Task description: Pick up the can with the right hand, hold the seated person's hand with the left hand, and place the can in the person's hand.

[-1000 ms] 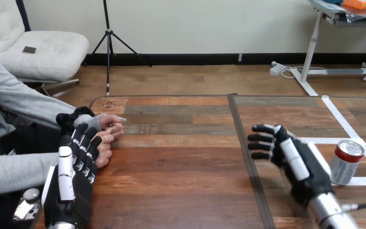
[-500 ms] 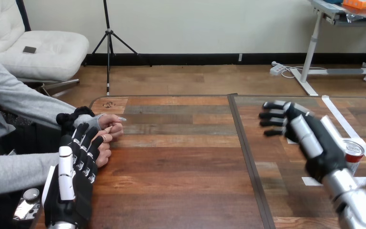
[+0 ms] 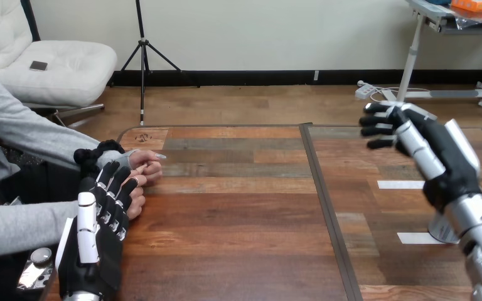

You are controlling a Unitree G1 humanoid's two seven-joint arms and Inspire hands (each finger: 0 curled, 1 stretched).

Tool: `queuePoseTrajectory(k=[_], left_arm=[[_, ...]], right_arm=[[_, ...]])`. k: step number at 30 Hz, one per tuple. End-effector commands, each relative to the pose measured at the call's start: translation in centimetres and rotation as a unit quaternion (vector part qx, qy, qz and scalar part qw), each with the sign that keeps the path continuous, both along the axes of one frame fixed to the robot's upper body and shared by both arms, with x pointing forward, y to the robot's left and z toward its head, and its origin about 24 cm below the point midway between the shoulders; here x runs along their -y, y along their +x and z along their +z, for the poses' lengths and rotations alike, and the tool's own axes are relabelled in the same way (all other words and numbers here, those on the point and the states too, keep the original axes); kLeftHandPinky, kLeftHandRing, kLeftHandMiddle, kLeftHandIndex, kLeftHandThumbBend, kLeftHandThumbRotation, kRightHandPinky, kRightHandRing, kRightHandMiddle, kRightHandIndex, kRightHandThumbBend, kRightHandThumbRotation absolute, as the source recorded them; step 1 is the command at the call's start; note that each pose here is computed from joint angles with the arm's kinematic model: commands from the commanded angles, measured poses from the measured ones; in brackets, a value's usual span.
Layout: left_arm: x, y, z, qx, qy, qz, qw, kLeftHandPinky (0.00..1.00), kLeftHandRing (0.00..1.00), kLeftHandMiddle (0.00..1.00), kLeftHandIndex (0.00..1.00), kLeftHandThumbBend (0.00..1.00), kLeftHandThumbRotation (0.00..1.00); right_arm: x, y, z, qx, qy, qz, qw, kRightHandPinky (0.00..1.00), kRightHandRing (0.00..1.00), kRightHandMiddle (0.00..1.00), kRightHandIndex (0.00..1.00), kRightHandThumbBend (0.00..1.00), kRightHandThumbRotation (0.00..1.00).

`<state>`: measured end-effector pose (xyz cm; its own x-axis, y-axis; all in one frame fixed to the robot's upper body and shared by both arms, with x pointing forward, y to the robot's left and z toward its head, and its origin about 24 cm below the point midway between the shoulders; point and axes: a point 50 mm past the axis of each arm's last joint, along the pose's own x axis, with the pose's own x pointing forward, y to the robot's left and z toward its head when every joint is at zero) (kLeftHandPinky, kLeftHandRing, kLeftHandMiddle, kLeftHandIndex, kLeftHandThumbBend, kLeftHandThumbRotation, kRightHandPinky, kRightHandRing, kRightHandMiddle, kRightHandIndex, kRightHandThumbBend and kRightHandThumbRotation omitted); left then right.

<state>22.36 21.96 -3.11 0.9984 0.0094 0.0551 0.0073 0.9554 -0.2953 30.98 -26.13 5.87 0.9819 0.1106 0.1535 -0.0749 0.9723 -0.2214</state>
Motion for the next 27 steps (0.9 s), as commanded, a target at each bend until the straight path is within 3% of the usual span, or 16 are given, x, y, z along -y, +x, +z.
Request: queuePoseTrajectory(k=[1, 9, 13, 22, 27], left_arm=[[0.0, 1.8, 1.9, 0.046, 0.003, 0.000, 0.9989, 1.00, 0.93, 0.92, 0.93, 0.59, 1.00], [0.1, 1.8, 1.9, 0.046, 0.004, 0.001, 0.9989, 1.00, 0.91, 0.91, 0.91, 0.61, 1.00], [0.1, 1.8, 1.9, 0.047, 0.005, -0.001, 0.9989, 1.00, 0.91, 0.91, 0.90, 0.61, 1.00], [0.0, 1.7, 1.9, 0.048, 0.001, -0.003, 0.9988, 1.00, 0.92, 0.91, 0.90, 0.59, 1.00], [0.0, 1.7, 1.8, 0.048, 0.001, -0.004, 0.9988, 1.00, 0.92, 0.91, 0.91, 0.57, 1.00]], right_arm=[[0.9, 1.5, 3.2, 0.055, -0.001, -0.021, 0.9983, 0.62, 0.69, 0.69, 0.69, 0.59, 0.78], [2.0, 1.8, 3.9, 0.064, 0.000, -0.038, 0.9972, 0.61, 0.69, 0.69, 0.69, 0.65, 0.82], [2.6, 1.9, 4.3, 0.066, -0.003, -0.061, 0.9960, 0.61, 0.68, 0.69, 0.68, 0.71, 0.84], [3.7, 2.0, 5.0, 0.076, 0.010, -0.075, 0.9943, 0.61, 0.68, 0.68, 0.68, 0.63, 0.82], [4.3, 2.0, 5.1, 0.076, 0.019, -0.083, 0.9935, 0.62, 0.69, 0.68, 0.69, 0.68, 0.76]])
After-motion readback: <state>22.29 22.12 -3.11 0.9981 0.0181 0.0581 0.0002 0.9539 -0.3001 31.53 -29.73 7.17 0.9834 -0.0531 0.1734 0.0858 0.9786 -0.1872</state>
